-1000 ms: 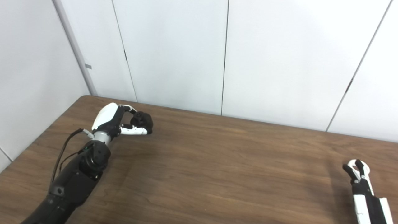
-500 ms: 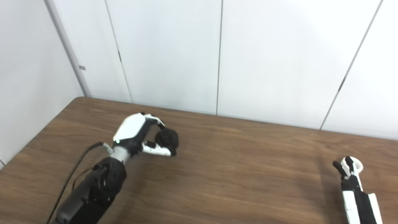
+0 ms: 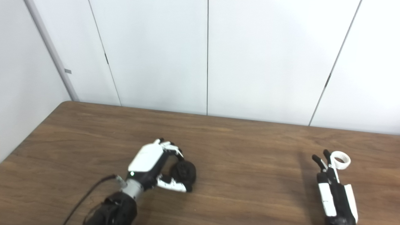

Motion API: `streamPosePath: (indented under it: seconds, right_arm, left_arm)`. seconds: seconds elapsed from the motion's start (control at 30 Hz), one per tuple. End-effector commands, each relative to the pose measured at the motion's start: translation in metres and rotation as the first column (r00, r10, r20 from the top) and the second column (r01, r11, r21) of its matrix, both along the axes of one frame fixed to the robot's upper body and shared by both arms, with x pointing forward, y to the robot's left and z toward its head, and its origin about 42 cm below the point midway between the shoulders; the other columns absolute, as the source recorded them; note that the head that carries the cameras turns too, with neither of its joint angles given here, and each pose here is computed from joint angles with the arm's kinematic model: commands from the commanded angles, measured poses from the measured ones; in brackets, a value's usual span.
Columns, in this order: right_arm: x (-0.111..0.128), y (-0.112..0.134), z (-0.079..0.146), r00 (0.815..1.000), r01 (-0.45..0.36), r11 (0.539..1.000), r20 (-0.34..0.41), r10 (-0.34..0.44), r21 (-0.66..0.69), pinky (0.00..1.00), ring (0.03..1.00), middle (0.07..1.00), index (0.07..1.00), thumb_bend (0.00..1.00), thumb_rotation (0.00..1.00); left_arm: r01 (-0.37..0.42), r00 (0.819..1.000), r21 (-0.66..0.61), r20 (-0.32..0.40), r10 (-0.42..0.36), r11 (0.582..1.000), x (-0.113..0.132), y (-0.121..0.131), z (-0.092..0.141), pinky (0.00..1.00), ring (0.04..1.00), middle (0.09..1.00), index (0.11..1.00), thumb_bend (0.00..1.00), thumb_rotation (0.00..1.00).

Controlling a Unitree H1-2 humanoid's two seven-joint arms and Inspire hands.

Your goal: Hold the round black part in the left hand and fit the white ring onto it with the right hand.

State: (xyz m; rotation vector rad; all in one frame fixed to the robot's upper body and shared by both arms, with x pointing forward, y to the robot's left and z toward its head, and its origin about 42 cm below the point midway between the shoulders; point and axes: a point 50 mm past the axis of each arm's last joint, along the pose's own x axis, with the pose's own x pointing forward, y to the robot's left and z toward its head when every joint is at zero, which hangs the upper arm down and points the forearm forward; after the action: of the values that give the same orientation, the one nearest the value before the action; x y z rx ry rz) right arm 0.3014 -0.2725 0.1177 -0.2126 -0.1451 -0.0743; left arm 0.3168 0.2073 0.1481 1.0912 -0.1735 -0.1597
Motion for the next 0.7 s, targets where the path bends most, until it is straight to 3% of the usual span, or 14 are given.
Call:
streamPosePath:
  seconds: [0.0, 0.67]
  right_arm:
    - [-0.012, 0.012, -0.017, 0.998, 0.008, 1.000, -0.060, -0.006, 0.030, 1.00, 0.970, 0.918, 1.000, 0.72, 1.00]
    - [-0.013, 0.043, 0.010, 0.998, 0.020, 1.000, -0.064, -0.019, 0.017, 1.00, 0.993, 0.936, 1.000, 0.63, 1.00]
  left_arm:
    - [0.021, 0.993, 0.008, 0.113, -0.021, 1.000, 0.001, -0.004, 0.016, 1.00, 0.898, 0.780, 0.483, 0.52, 0.06]
    - [0.159, 0.986, 0.020, 0.046, -0.160, 0.987, -0.064, -0.029, -0.040, 1.00, 0.921, 0.807, 0.483, 0.52, 0.05]
